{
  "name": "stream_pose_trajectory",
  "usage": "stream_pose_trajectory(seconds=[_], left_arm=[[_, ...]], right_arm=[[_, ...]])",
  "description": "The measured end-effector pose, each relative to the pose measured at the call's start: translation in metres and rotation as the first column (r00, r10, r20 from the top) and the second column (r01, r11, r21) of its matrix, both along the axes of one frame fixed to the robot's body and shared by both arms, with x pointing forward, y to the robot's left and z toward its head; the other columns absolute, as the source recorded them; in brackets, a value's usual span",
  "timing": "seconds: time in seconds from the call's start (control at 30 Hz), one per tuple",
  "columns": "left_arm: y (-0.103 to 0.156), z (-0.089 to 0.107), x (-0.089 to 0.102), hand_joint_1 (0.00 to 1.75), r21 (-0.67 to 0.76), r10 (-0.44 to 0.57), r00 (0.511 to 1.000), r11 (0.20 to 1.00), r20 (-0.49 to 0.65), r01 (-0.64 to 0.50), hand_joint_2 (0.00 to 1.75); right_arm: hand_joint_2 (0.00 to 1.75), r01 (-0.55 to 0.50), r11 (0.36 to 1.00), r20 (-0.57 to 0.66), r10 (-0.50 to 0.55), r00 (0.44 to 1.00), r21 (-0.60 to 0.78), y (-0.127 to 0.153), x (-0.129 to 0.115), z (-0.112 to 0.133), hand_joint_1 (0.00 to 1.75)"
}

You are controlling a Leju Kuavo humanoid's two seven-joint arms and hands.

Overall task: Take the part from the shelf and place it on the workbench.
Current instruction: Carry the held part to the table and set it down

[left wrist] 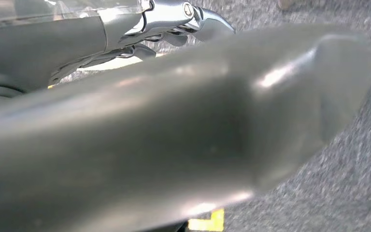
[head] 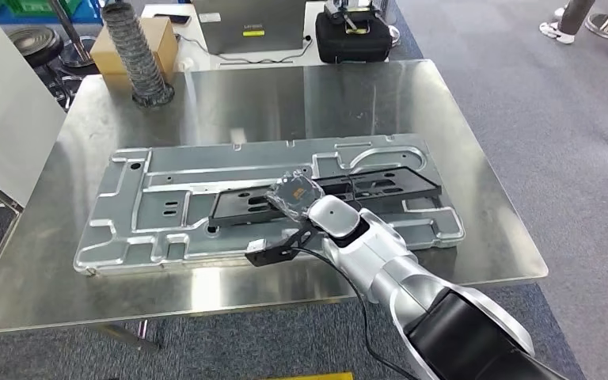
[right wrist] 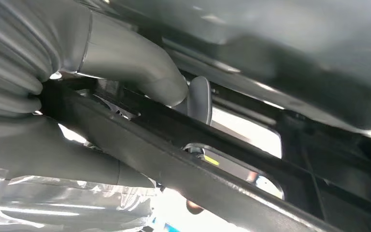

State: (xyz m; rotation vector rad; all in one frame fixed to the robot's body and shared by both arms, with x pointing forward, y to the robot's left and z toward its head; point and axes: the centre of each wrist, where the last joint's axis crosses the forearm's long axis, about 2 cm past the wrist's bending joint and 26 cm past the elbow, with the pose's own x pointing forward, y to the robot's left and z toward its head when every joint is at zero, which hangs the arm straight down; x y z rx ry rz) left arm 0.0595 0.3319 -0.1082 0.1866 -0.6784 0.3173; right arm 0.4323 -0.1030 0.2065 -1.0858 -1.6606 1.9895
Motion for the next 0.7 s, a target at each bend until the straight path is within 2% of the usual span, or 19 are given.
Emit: stream_pose_trajectory(seconds=[0.03,0.07,0.23,0.37,0.47,0.57,0.63,0.7], left_arm=[[0.000,0.000,0.001,0.00,0.003,0.001,1.000,1.000,0.000,-0.001,1.31],[-0.001,0.000,0.002,0.00,0.007,0.001,1.000,1.000,-0.002,-0.001,1.75],[-0.005,0.000,0.003,0.00,0.032,-0.004,0.999,0.999,-0.035,0.005,1.75],[-0.011,0.000,0.004,0.00,0.025,-0.007,0.999,1.000,-0.035,0.008,0.00],[-0.013,0.000,0.003,0.00,0.020,-0.012,0.999,1.000,-0.038,0.013,0.00],[-0.014,0.000,0.003,0.00,0.014,-0.013,0.999,1.000,-0.045,0.014,0.00],[-0.014,-0.001,0.001,0.00,0.009,-0.006,0.999,1.000,-0.047,0.006,0.00],[-0.014,-0.001,-0.002,0.00,0.003,0.008,0.999,1.000,-0.039,-0.008,0.00]], right_arm=[[0.00,-0.012,1.000,-0.004,0.011,1.000,-0.003,0.003,-0.003,-0.003,0.00],[0.00,-0.022,1.000,-0.009,0.022,1.000,-0.005,0.005,-0.005,-0.006,0.00],[0.00,-0.071,0.997,-0.024,0.072,0.997,0.030,0.020,-0.016,-0.014,0.00],[0.00,-0.091,0.993,-0.029,0.093,0.995,0.069,0.029,-0.019,-0.011,0.00],[0.00,-0.101,0.980,-0.072,0.114,0.991,0.171,0.029,-0.018,-0.008,0.00],[0.00,-0.103,0.920,-0.140,0.167,0.976,0.377,0.024,-0.012,-0.001,0.00],[0.00,-0.085,0.847,-0.182,0.210,0.961,0.525,0.020,-0.009,0.003,0.00],[0.00,-0.056,0.715,-0.190,0.260,0.947,0.697,0.018,-0.005,0.013,0.00]])
